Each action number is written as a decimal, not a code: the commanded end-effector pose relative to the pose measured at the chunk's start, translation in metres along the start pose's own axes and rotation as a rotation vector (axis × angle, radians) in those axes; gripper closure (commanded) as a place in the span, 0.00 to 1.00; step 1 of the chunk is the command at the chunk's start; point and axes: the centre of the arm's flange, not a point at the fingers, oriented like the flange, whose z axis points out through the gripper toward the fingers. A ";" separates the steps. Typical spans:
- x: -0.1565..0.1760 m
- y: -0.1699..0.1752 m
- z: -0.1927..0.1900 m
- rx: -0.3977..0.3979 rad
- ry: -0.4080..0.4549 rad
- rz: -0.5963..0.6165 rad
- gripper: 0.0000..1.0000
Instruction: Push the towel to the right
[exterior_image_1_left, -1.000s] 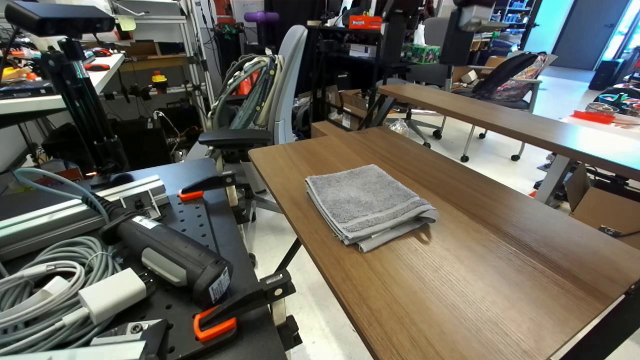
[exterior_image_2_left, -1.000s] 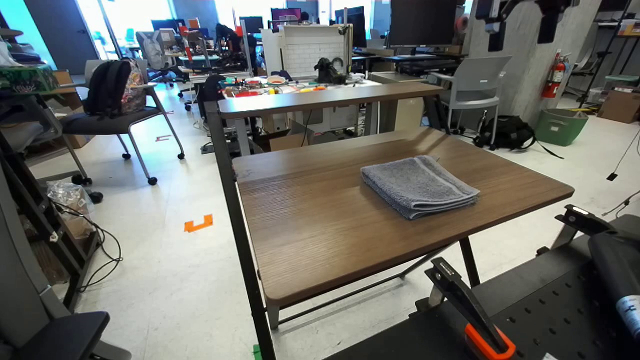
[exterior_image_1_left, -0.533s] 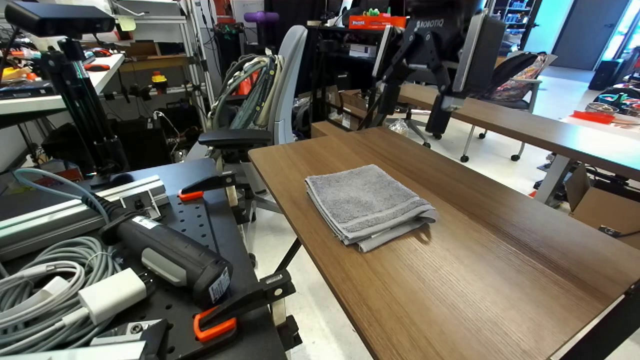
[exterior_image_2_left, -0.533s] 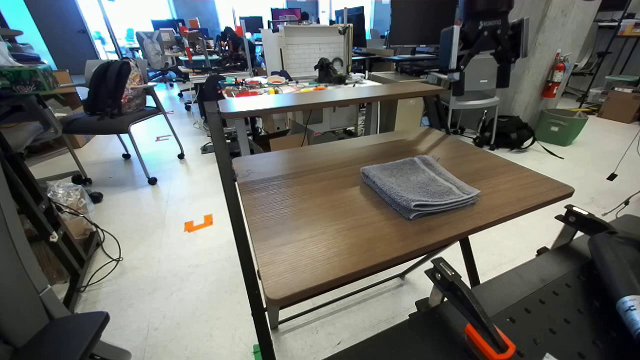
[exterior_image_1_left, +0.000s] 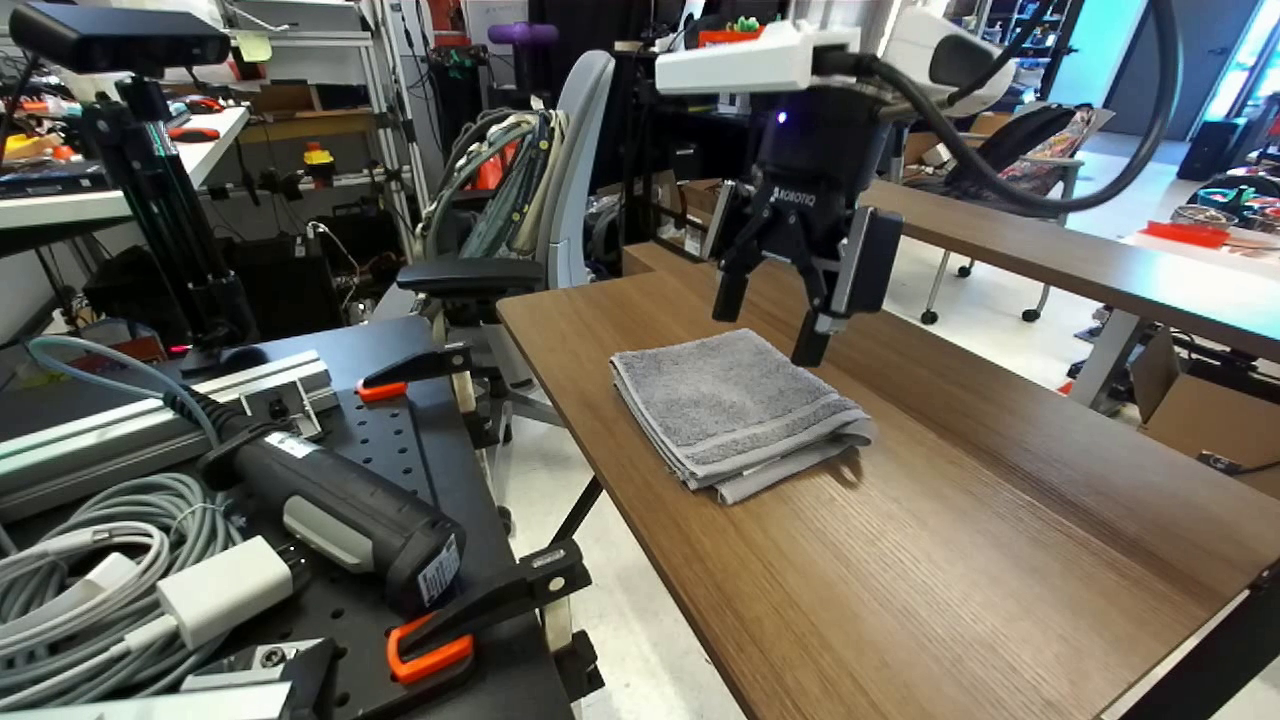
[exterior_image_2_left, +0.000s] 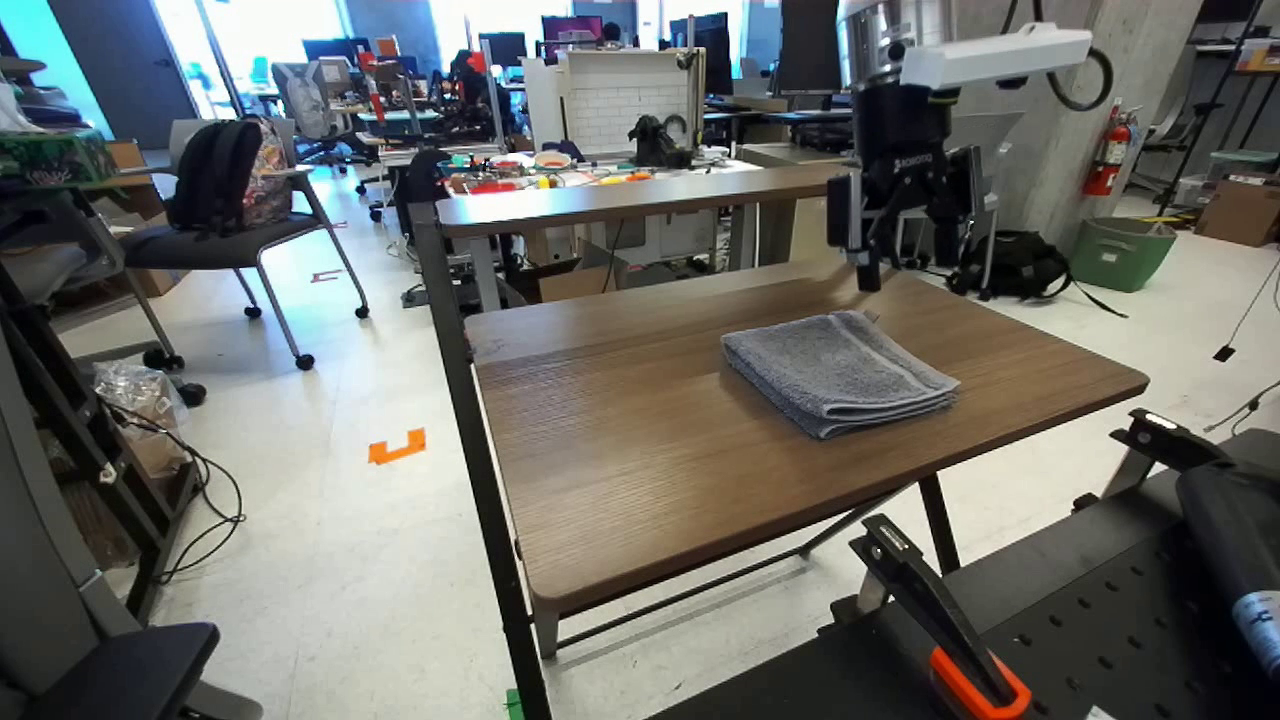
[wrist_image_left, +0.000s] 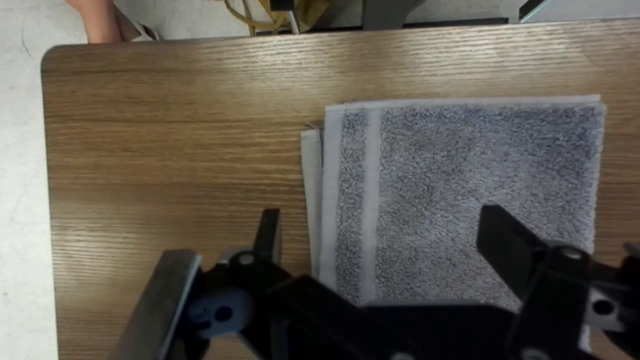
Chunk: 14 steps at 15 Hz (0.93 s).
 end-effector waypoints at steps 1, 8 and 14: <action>0.008 -0.012 0.027 -0.021 0.060 -0.042 0.00; -0.003 -0.026 0.066 0.005 0.164 -0.163 0.00; -0.014 -0.029 0.089 0.008 0.165 -0.233 0.00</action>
